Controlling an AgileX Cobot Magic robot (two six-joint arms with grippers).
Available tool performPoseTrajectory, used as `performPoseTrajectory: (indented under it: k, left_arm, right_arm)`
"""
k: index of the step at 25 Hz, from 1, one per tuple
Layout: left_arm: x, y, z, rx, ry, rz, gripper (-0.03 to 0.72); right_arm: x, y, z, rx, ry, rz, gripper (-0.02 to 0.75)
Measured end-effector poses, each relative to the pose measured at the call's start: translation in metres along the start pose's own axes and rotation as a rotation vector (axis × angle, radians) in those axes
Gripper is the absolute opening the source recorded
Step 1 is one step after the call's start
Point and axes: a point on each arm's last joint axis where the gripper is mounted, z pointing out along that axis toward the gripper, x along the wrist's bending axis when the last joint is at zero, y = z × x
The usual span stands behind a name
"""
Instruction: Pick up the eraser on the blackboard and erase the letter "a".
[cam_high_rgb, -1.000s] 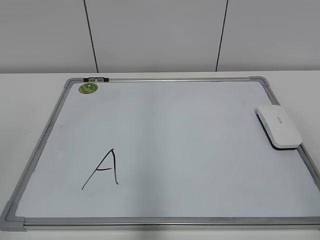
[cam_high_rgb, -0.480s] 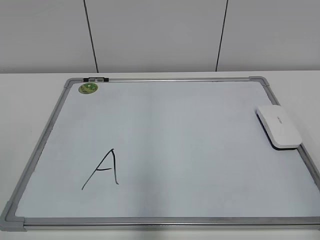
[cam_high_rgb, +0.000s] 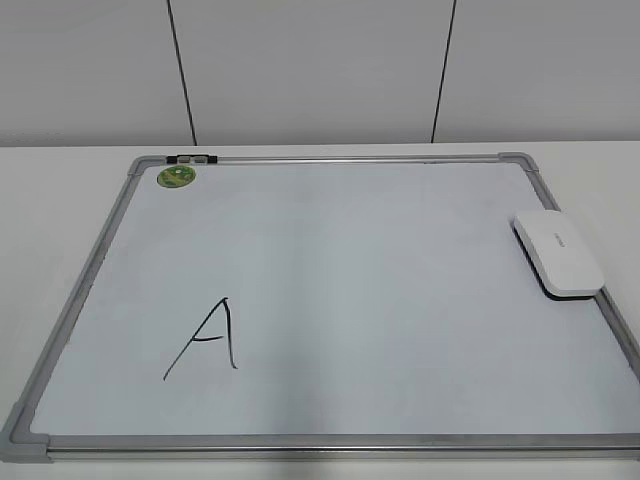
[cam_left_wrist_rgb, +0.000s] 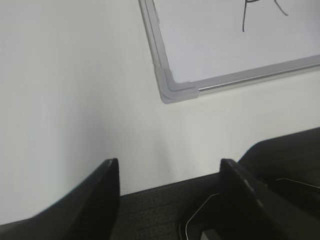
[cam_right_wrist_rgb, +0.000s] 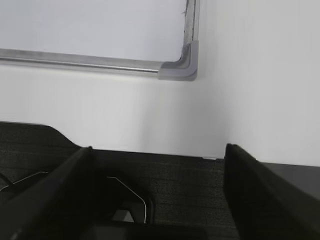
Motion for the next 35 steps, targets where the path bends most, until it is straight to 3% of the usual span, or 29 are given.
performPoseTrajectory:
  k: [10, 18, 35]
  left_arm:
    - [0.004, 0.0013, 0.0085, -0.046, 0.039, 0.013, 0.459]
    - [0.008, 0.0014, 0.0082, -0.048, 0.083, -0.013, 0.459]
    - [0.0084, 0.0014, 0.0082, -0.048, 0.087, -0.02, 0.459]
  right_arm:
    - [-0.0011, 0.0041, 0.0098, -0.074, -0.01, 0.002, 0.588]
    - [-0.0011, 0.0041, 0.0098, -0.074, -0.01, 0.002, 0.588]
    - [-0.0011, 0.0041, 0.0098, -0.074, -0.01, 0.002, 0.587]
